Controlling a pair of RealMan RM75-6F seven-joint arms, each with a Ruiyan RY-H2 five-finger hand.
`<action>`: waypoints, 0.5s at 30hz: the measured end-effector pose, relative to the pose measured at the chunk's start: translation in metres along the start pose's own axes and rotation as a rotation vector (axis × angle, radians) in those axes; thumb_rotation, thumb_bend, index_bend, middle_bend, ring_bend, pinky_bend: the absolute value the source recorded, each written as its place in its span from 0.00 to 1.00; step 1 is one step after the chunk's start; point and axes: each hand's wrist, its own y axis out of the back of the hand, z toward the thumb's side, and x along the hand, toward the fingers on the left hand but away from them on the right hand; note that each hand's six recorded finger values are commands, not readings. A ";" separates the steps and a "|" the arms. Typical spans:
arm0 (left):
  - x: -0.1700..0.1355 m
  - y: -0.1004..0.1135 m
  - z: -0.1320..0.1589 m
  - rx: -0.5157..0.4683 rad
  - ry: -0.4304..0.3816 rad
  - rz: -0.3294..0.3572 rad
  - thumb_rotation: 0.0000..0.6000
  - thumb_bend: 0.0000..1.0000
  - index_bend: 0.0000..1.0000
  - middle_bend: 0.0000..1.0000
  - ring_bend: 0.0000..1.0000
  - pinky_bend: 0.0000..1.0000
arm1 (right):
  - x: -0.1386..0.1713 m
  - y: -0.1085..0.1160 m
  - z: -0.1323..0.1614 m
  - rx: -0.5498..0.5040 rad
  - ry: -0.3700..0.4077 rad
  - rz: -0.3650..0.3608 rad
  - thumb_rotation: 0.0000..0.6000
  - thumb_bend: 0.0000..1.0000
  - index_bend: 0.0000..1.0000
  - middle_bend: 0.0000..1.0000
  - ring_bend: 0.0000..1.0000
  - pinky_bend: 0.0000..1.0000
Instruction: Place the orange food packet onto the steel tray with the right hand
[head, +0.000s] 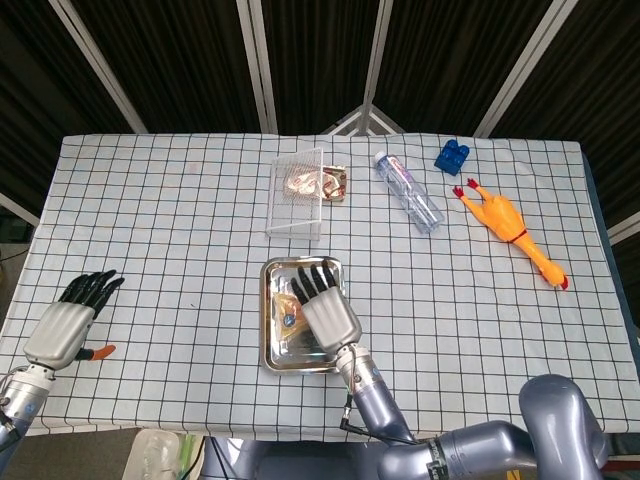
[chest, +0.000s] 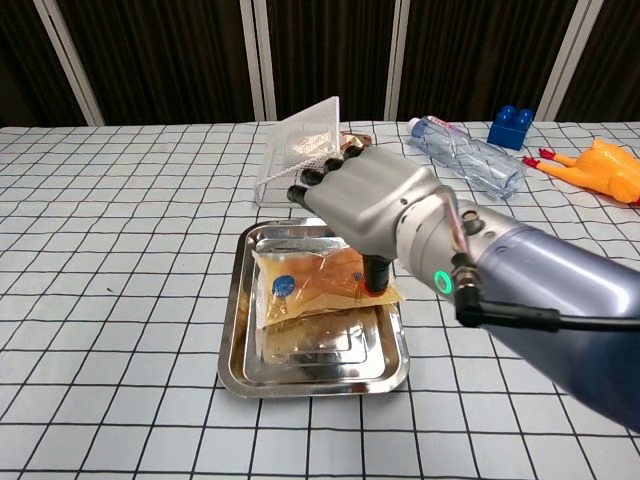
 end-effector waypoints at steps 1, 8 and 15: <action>-0.001 0.000 0.000 0.001 -0.001 0.002 1.00 0.06 0.00 0.00 0.02 0.03 | 0.005 0.002 -0.007 0.004 -0.016 -0.006 1.00 0.30 0.00 0.00 0.00 0.04; -0.006 0.004 0.001 0.003 -0.007 0.023 1.00 0.06 0.00 0.00 0.01 0.03 | 0.046 -0.011 -0.083 0.007 -0.152 -0.042 1.00 0.30 0.00 0.00 0.00 0.01; -0.011 0.006 0.012 0.020 -0.046 0.069 1.00 0.06 0.00 0.00 0.00 0.03 | 0.100 -0.056 -0.154 -0.172 -0.261 -0.109 1.00 0.30 0.00 0.00 0.00 0.00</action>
